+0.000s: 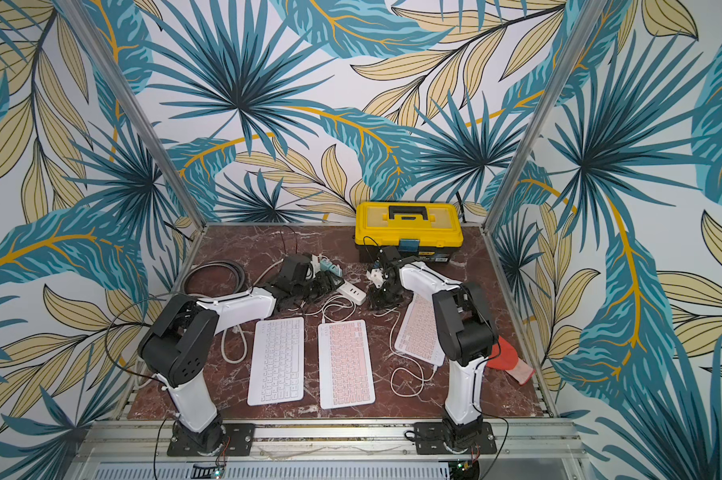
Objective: Unplug the wireless keyboard
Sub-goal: Place the plug at the center of the board, then pick up the plug from the center of the board.
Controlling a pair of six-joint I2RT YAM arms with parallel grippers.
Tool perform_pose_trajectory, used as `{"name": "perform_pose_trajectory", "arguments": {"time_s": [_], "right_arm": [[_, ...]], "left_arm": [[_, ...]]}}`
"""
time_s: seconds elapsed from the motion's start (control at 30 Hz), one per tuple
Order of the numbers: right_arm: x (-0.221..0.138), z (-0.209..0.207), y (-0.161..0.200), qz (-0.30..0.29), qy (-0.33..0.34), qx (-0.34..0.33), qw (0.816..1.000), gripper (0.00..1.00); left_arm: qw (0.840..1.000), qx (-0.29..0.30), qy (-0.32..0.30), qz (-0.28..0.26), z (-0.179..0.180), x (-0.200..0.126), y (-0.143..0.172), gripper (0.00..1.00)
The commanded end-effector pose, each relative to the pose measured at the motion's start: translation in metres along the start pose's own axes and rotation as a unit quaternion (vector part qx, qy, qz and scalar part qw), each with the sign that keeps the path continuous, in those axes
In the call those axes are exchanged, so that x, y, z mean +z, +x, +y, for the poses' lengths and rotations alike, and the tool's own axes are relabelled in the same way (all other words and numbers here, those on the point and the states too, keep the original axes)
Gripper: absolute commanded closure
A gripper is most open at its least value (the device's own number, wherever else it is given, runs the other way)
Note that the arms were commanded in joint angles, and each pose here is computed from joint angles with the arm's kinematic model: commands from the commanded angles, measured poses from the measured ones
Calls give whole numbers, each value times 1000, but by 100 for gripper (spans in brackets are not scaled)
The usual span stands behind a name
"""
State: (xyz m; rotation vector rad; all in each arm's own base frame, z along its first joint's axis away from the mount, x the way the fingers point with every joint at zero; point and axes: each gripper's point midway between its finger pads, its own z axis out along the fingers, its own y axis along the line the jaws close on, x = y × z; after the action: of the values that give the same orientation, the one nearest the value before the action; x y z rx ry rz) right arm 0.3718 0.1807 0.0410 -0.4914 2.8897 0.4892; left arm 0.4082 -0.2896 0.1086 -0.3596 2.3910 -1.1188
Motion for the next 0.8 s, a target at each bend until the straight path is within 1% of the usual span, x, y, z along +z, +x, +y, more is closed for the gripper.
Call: {"name": "perform_pose_trajectory", "arguments": {"time_s": [0.0,0.33,0.4,0.47,0.63,0.7,0.77], "right_arm": [[6,-2,11,17,2,7,1000,55],[-3,0,5,13,2,6,1000,57],[-5,0,4,10,2,5,1000,61],[-6,3,3,8,-3,6,1000,68],[-7,7,2,7,-15,6,1000,79],[-11,10,0,2,-21,3,1000,82],[-18,17,-5,-11,-38,-2,999,84]], "left_arm": [[1000,4,-8,7,7,3,3,35],[1000,2,-12,8,11,4,5,35],[1000,2,-12,7,11,3,5,35],[1000,3,-10,7,9,3,4,35],[1000,3,-7,8,7,1,5,35],[1000,4,-4,11,5,1,6,36],[1000,17,7,14,-3,-1,7,36]]}}
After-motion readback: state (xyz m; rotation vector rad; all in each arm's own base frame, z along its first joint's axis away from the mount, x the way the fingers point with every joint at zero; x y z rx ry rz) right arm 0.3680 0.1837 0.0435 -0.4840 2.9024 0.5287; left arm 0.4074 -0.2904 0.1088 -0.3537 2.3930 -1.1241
